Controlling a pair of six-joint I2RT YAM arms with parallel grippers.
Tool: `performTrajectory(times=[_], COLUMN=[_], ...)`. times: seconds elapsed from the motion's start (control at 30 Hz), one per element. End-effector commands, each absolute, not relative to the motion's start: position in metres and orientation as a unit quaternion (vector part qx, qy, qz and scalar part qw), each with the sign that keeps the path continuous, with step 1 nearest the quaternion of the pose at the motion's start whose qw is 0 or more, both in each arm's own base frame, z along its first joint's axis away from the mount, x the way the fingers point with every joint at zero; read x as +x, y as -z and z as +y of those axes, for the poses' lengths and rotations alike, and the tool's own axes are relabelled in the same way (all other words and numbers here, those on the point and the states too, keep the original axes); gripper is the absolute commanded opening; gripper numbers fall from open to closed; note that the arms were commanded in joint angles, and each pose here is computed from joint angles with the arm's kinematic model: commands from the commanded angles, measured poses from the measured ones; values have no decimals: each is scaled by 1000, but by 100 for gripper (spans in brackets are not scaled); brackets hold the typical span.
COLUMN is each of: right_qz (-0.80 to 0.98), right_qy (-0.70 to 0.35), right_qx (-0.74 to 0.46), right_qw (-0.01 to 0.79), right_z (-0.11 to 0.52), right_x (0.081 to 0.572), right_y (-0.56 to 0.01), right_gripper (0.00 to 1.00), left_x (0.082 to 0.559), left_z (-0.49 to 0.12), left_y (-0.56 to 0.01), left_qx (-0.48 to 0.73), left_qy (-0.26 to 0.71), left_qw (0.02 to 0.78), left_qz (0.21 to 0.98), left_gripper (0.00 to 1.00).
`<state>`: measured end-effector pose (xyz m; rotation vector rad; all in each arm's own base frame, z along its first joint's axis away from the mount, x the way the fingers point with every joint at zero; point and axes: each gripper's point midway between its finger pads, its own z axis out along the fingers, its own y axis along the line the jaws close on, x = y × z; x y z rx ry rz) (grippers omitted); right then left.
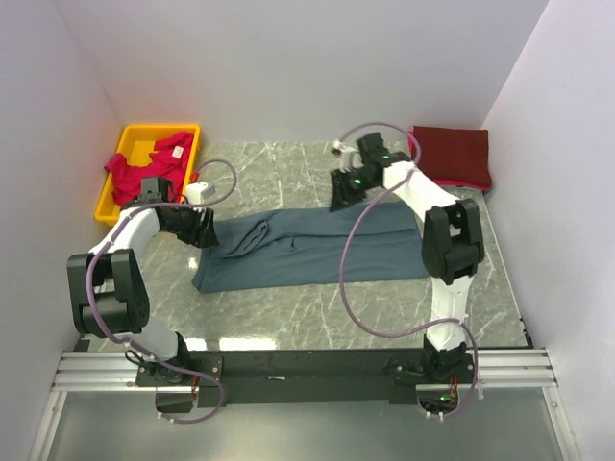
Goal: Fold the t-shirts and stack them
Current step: Fold the tshirt
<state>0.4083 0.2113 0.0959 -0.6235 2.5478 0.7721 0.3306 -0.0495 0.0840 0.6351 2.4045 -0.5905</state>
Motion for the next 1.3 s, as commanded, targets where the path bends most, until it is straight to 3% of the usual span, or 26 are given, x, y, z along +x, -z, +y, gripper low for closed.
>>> performTrajectory(times=[0.0,0.43,1.17,1.27], right_qz=[887,868,878,878], right_qy=[-338,-396,-379,-378], right_qx=[-223,-237,-246,-249], right_qw=[224,185,160,154], right_z=[273,407,433,432], right_x=[420,408,392,389], right_y=[-124,-107,-72,-68], right_gripper=[40,46,46,40], left_x=[317,305,303,303], left_z=[-55,-56,-66,-68], left_y=[-100,-86,-77,-77], left_qx=[258,260,267,269], left_qy=[247,243,263,264], left_qw=[294,300,295,296], left_qz=[887,885,879,877], left_gripper=[61,59,52,50])
